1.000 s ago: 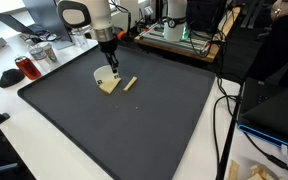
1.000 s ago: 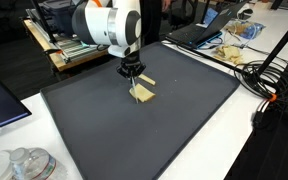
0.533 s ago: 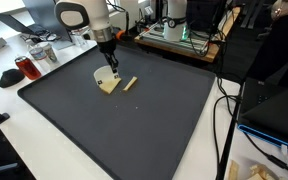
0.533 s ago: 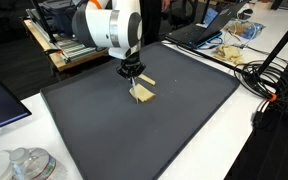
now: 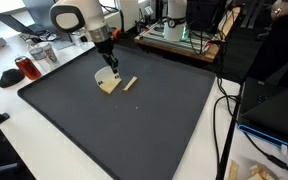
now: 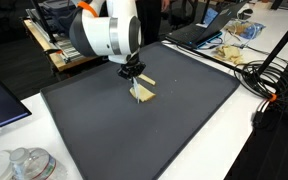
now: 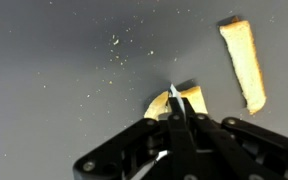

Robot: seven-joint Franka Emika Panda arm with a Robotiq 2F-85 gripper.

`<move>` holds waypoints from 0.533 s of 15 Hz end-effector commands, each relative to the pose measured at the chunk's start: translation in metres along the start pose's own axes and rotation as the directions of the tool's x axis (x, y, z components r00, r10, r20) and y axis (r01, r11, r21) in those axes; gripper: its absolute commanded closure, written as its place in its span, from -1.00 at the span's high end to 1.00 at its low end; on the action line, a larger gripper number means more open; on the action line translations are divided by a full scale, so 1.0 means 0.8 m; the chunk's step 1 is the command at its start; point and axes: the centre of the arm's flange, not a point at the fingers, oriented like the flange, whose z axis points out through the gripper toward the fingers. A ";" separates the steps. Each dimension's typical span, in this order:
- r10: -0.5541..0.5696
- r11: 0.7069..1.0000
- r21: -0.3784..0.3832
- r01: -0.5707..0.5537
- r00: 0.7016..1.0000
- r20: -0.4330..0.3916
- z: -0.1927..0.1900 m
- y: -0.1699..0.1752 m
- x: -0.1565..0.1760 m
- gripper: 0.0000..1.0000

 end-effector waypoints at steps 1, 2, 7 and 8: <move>0.001 0.999 0.035 -0.006 0.991 0.135 0.071 0.001 0.040 -0.98; -0.005 0.999 0.051 -0.002 0.990 0.141 0.072 0.006 0.042 -0.98; -0.016 0.993 0.122 -0.002 0.989 0.148 0.081 0.034 0.049 -0.98; -0.017 0.991 0.136 -0.003 0.989 0.149 0.085 0.039 0.051 -0.98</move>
